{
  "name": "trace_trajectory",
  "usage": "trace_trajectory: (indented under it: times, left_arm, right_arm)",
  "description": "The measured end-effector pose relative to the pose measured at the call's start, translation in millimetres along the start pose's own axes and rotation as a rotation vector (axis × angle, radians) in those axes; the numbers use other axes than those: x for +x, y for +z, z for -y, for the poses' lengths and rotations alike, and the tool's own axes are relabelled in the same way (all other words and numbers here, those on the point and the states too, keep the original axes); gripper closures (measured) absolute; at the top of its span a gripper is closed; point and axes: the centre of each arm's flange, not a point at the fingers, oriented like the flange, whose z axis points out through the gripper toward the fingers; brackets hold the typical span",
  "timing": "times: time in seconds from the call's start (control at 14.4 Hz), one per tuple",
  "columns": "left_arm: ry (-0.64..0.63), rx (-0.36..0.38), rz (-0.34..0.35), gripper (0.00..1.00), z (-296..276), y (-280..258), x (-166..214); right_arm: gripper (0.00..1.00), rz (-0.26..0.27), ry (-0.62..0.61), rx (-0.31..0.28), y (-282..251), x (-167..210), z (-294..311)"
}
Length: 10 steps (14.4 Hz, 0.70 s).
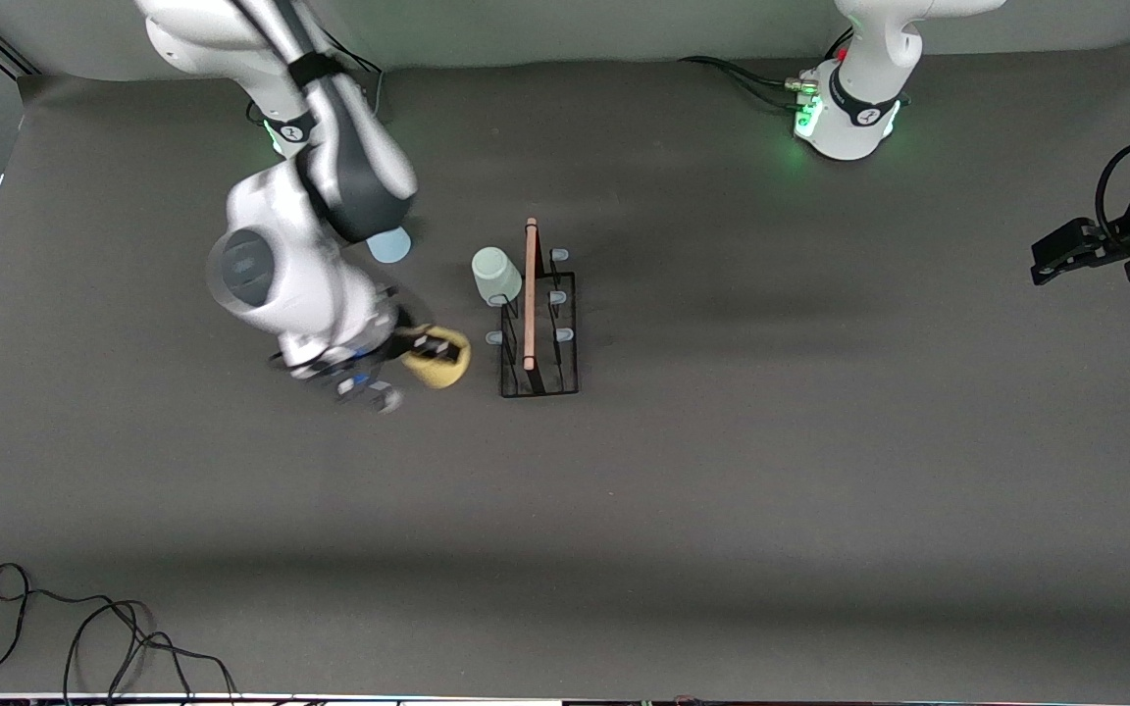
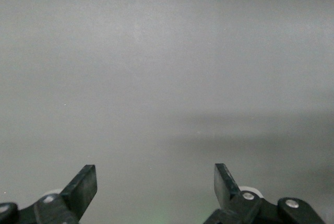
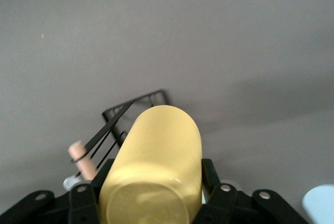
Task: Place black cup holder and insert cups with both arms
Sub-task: 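Carry the yellow cup with the right gripper onto a rack peg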
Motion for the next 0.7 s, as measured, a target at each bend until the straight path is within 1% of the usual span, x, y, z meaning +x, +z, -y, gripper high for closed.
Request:
trace_trajectory:
  times: [0.14,0.35,0.49,0.7]
  left_arm:
    - [0.000,0.000,0.001,0.00,0.0,0.1,-0.1]
    - [0.000,-0.001,0.002,0.00,0.0,0.2,-0.3]
    - [0.000,-0.004,0.004,0.00,-0.4,0.3,-0.4]
    - [0.000,-0.011,0.018,0.00,-1.1,0.0,-3.2]
  right_arm:
    - [0.30,-0.015,0.003,-0.009,18.4,-18.9,14.3]
    - [0.30,-0.050,0.007,-0.004,42.4,-21.9,9.7]
    - [0.30,-0.058,0.007,-0.011,55.1,-25.4,6.7]
    - [0.30,-0.053,0.001,-0.027,65.8,-29.8,8.0]
